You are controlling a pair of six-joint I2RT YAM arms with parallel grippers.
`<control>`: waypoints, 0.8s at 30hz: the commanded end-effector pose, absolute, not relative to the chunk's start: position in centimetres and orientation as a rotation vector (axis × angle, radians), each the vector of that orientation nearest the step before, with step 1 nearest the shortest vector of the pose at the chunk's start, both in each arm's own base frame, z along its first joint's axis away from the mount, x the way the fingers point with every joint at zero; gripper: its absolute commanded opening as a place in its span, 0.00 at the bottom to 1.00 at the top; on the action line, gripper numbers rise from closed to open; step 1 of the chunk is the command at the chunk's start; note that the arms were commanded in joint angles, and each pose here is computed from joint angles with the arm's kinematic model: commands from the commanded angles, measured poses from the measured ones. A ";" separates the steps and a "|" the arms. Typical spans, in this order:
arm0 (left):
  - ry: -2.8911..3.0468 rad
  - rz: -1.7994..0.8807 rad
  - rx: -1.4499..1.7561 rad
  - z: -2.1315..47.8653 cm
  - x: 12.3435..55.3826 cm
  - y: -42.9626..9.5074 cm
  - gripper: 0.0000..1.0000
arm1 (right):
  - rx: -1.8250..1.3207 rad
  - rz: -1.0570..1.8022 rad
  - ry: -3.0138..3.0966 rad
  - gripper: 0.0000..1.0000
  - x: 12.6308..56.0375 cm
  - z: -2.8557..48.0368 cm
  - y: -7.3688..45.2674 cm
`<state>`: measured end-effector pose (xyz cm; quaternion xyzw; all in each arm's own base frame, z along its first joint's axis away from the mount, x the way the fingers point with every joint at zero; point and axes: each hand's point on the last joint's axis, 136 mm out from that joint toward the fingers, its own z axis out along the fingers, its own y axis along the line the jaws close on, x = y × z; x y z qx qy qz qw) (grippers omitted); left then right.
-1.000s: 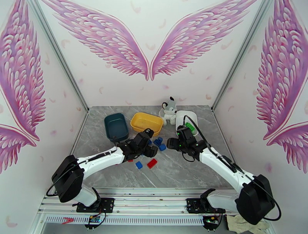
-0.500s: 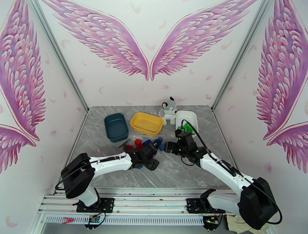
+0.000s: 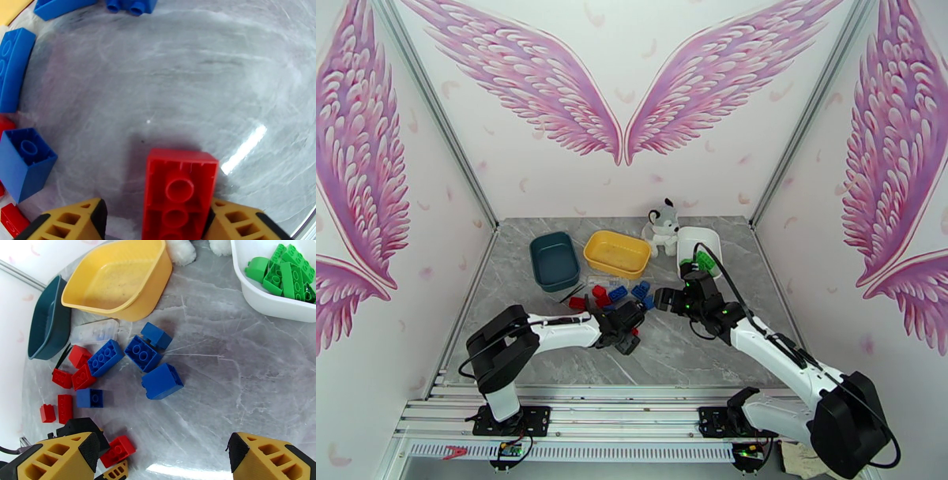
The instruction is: Sort the legos into containers by color
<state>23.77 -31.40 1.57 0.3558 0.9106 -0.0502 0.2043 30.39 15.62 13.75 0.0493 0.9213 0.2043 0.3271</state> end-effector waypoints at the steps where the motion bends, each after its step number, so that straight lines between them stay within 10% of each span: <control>1: 2.565 -0.119 1.012 0.7 23.9 -31.6 0.56 | 0.184 0.490 2.437 0.92 30.5 12.7 14.5; 11: 2.543 -0.144 0.967 1.9 24.5 -31.8 0.32 | 0.222 0.503 2.426 0.92 30.5 12.9 13.8; 24: 2.465 -0.110 0.538 9.3 30.4 -24.7 0.29 | 0.331 0.377 2.434 0.96 29.9 13.0 13.1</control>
